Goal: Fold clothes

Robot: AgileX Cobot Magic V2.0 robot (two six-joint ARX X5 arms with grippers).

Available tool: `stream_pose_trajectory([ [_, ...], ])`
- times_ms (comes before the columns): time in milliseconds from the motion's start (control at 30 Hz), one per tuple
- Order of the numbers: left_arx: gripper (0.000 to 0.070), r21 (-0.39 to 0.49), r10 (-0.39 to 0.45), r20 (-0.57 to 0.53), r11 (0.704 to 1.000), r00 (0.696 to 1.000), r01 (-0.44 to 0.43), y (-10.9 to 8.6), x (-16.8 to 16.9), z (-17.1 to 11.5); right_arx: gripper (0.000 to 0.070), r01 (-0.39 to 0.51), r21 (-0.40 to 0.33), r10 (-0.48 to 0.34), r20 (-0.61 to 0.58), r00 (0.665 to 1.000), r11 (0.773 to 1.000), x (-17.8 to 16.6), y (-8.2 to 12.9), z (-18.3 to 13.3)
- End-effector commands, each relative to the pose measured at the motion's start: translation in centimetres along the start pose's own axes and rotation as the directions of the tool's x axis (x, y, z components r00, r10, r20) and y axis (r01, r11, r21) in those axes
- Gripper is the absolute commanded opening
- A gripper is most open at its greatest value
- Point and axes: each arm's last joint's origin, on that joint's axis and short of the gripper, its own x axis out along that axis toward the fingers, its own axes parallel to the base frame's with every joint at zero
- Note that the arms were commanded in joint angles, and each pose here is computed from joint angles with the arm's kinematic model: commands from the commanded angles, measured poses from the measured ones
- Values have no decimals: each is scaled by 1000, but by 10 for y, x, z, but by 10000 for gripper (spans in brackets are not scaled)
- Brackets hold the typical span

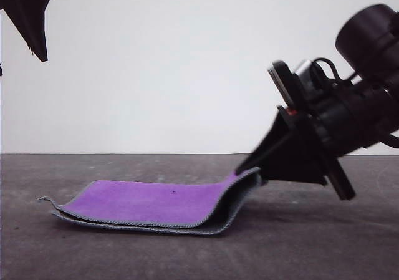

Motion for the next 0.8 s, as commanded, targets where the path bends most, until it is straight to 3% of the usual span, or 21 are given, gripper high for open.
stream_pose_trajectory([
  [0, 517, -9, 4, 4, 1000, 1000, -4, 1, 1, 3, 0, -25, 12, 25, -8, 1000, 1000, 7, 6, 3],
  [333, 517, -10, 4, 2, 1000, 1000, -4, 1, 1, 3, 0, -108, -63, 104, -61, 993, 992, 42, 42, 18],
  [767, 517, -14, 2, -14, 1000, 1000, -2, 0, 1, 1, 0, -155, -78, 140, -178, 974, 985, 105, 56, 20],
])
